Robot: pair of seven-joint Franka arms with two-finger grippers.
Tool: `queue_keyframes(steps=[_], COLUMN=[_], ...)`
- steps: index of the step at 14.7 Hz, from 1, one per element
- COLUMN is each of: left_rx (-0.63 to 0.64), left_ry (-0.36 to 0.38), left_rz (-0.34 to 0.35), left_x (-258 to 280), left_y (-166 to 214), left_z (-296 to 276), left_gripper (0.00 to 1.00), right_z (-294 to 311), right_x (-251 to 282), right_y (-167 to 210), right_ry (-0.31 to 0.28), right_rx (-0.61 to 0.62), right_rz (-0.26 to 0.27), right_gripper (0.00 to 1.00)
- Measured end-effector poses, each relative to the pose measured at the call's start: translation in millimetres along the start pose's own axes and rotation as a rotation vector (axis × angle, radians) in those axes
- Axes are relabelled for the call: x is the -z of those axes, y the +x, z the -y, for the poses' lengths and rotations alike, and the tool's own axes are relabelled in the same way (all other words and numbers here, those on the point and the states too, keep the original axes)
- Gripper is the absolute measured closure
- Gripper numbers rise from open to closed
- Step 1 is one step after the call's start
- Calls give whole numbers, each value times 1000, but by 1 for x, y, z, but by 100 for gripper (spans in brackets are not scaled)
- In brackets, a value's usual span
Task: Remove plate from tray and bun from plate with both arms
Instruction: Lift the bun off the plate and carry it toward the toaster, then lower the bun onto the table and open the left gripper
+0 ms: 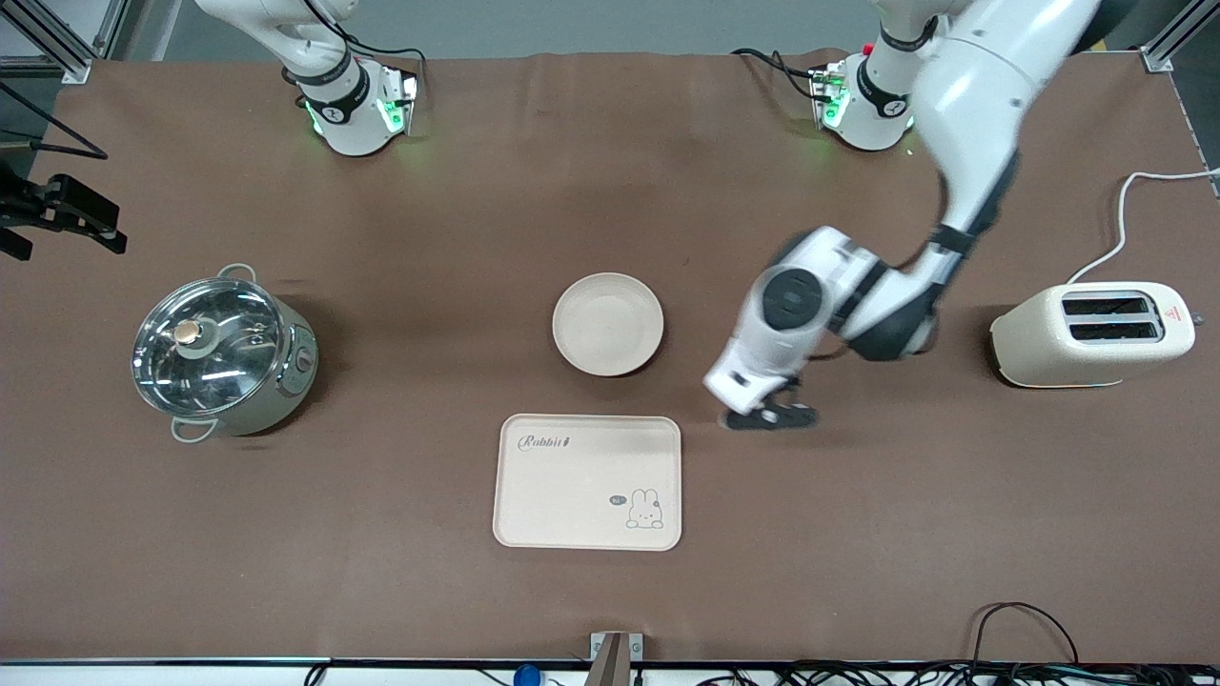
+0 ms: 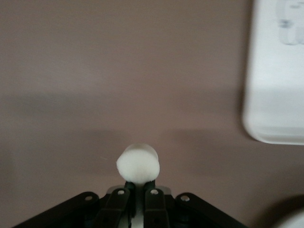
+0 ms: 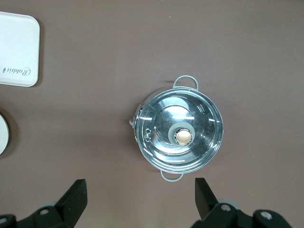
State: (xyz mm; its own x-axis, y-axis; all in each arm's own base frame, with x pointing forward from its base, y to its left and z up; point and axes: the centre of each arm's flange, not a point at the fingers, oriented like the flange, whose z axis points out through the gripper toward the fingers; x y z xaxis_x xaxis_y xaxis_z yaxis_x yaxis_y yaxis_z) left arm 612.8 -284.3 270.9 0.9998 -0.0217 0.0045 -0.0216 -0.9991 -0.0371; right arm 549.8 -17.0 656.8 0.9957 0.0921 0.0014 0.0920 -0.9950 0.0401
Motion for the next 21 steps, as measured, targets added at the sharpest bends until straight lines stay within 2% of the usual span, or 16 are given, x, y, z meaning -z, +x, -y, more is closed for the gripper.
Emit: queue_keyframes(steps=[3,6,7,8,10,15,21], left_rx=[-10,-42,-58,-64,-66,-64,-69], left_ry=[-78,-112,-108,-106,-109,-101,-90], left_rz=[3,-19,-23,-24,-37,-109,-133], left_x=[-27,-67,-76,-80,-77,-41,-24], left_y=[2,-24,-30,-32,-30,-14,-12], left_z=[70,93,97,99,100,100,99], left_gripper=[92,85,79,65,44,0,0], right_z=[-1,-1,0,1,2,2,2], right_x=[-1,-1,-1,-1,-1,-1,-1], right_y=[0,0,0,1,1,1,1], right_ry=[0,0,0,0,0,1,1], right_rx=[-2,-1,0,1,3,4,4], right_rz=[1,1,1,1,1,1,2], right_gripper=[0,0,0,0,0,0,0])
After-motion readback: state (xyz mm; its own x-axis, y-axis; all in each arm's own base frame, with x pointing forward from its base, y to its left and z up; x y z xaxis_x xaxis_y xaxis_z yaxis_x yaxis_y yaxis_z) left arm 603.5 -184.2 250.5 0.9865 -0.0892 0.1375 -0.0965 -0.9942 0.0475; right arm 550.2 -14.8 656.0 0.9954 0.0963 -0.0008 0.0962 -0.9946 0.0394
